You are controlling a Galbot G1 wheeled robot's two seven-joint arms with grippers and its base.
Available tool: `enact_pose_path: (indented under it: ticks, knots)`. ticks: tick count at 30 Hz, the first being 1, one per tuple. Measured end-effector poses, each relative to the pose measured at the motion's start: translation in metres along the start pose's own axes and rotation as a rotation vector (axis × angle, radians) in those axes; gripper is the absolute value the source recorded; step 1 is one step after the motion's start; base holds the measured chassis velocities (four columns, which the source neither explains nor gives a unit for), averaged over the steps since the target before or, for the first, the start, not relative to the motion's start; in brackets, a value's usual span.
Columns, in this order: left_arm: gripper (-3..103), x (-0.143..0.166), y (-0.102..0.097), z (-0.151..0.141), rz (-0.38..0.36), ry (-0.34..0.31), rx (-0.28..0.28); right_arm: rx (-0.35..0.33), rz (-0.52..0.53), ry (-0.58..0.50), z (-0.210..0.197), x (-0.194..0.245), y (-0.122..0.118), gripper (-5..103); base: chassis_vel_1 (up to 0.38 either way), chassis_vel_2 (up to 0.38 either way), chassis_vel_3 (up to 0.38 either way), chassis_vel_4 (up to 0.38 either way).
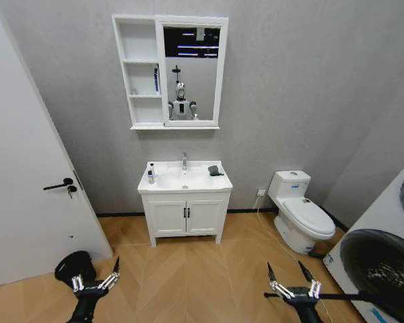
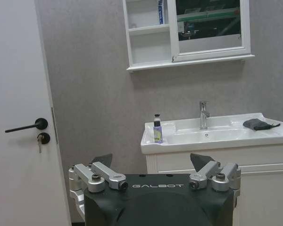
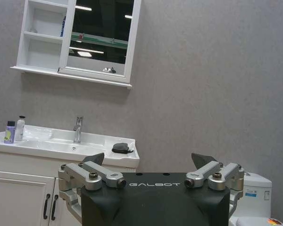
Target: Move facial cleanser and shampoo from washbasin to cabinet, then wipe washbasin with towel.
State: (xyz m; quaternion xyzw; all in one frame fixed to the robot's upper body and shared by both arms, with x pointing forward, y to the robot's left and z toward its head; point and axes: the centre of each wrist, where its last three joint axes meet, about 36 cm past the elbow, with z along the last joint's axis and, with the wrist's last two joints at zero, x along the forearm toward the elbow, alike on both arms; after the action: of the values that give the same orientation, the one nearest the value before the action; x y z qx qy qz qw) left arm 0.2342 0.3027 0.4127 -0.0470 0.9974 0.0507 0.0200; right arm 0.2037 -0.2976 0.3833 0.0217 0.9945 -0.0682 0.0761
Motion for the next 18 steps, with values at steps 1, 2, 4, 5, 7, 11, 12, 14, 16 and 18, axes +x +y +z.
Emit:
enact_pose_path:
  ticks: [1,2,4,5,7,11,12,14,16,18]
  knots:
    - [94,0.000,0.000,0.000,0.000,0.000,0.000,0.000,0.000,0.000,0.000,0.000,0.000,100,0.000,0.000,0.000,0.000]
    - [94,0.000,0.001,0.000,0.001,0.000,-0.002,-0.005,0.001,0.002,0.000,0.000,0.001,100,0.000,0.000,0.000,0.000]
    - [94,0.000,0.001,0.000,0.000,-0.002,-0.002,-0.011,-0.007,0.005,0.001,0.001,0.004,100,0.000,0.000,0.000,0.000]
    - [94,0.000,0.001,0.000,0.000,-0.003,-0.001,-0.012,-0.015,0.006,0.001,0.001,0.004,100,0.000,0.000,0.000,0.000]
    - [94,0.000,0.001,0.001,0.001,-0.003,0.000,-0.013,-0.029,0.006,-0.002,0.002,0.006,100,0.000,0.000,0.000,0.000]
    - [94,0.001,-0.002,0.005,0.010,-0.001,0.002,-0.011,-0.045,0.007,-0.005,0.004,0.008,100,0.000,0.000,0.000,0.000]
    - [94,0.001,-0.003,0.006,0.013,-0.002,0.001,-0.010,-0.046,0.003,-0.006,0.004,0.008,100,-0.045,0.028,0.064,-0.048]
    - [94,0.001,-0.004,0.006,0.016,-0.004,0.003,-0.010,-0.050,-0.004,-0.008,0.004,0.008,100,-0.116,0.100,0.100,-0.109]
    - [94,0.000,-0.005,0.005,0.017,-0.006,0.004,-0.011,-0.050,-0.011,-0.009,0.004,0.008,100,-0.118,0.125,0.153,-0.130]
    - [94,0.000,-0.007,0.005,0.018,-0.007,0.007,-0.016,-0.042,-0.022,-0.009,0.005,0.010,100,-0.181,0.161,0.206,-0.194]
